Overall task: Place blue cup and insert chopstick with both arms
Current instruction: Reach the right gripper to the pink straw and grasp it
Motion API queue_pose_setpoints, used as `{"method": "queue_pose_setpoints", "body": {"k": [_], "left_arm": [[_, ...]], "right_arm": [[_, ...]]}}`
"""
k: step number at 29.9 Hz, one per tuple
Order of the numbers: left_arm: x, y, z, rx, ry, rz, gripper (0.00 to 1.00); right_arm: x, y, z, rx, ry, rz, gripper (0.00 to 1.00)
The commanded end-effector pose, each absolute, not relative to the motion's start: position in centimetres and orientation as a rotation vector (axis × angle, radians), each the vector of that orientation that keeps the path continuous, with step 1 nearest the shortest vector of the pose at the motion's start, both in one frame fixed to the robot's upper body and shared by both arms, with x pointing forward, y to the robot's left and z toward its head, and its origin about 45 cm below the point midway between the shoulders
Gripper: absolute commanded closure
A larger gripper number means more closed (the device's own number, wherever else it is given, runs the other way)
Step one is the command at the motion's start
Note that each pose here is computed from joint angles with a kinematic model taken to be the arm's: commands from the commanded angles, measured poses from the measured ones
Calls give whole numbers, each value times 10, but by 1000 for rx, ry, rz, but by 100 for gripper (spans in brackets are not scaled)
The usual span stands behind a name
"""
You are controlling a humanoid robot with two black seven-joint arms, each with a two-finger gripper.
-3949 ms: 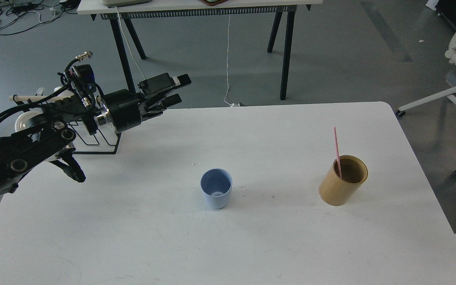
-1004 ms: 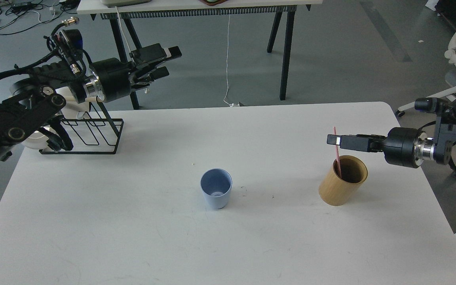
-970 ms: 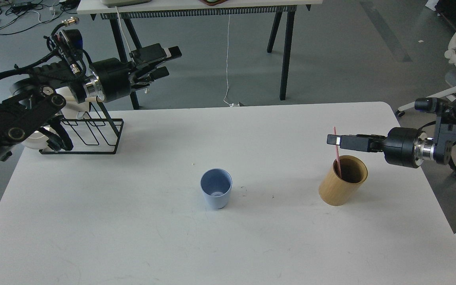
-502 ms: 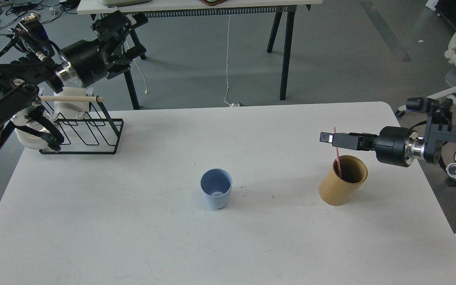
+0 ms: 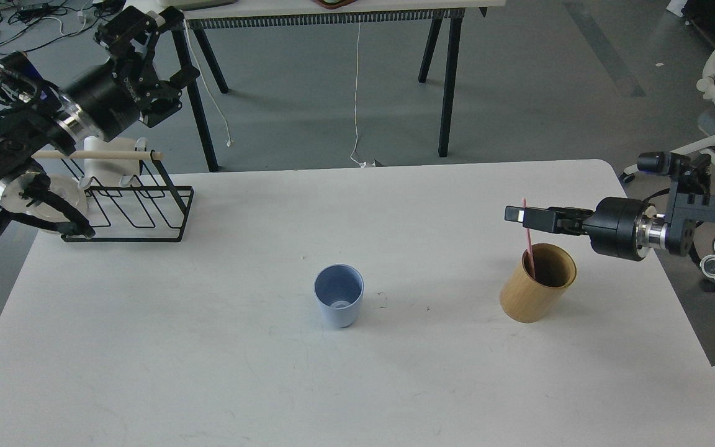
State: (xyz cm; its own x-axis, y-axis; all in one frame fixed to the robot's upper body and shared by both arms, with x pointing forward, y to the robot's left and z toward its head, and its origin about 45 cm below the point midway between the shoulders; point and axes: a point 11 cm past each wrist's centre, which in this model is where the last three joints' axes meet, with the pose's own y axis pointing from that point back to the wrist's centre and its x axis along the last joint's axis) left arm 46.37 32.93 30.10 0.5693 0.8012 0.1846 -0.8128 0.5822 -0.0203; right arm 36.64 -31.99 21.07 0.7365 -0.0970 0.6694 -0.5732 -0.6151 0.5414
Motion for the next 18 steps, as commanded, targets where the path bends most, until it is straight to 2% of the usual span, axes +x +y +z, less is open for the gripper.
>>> {"method": "queue_pose_setpoints", "body": {"k": [1, 6, 9, 14, 18], "left_arm": [[466, 326, 306, 129, -240, 919, 0], [468, 324, 309, 172, -281, 897, 0], [468, 323, 308, 190, -291, 889, 0], [466, 320, 301, 221, -299, 869, 0], [468, 316, 287, 229, -272, 875, 0]], "right_arm": [[366, -319, 211, 2149, -501, 773, 57], [366, -319, 211, 2148, -498, 773, 64], [365, -319, 210, 2147, -498, 771, 75], [365, -316, 210, 2155, -498, 773, 85], [365, -317, 211, 2153, -498, 776, 87]]}}
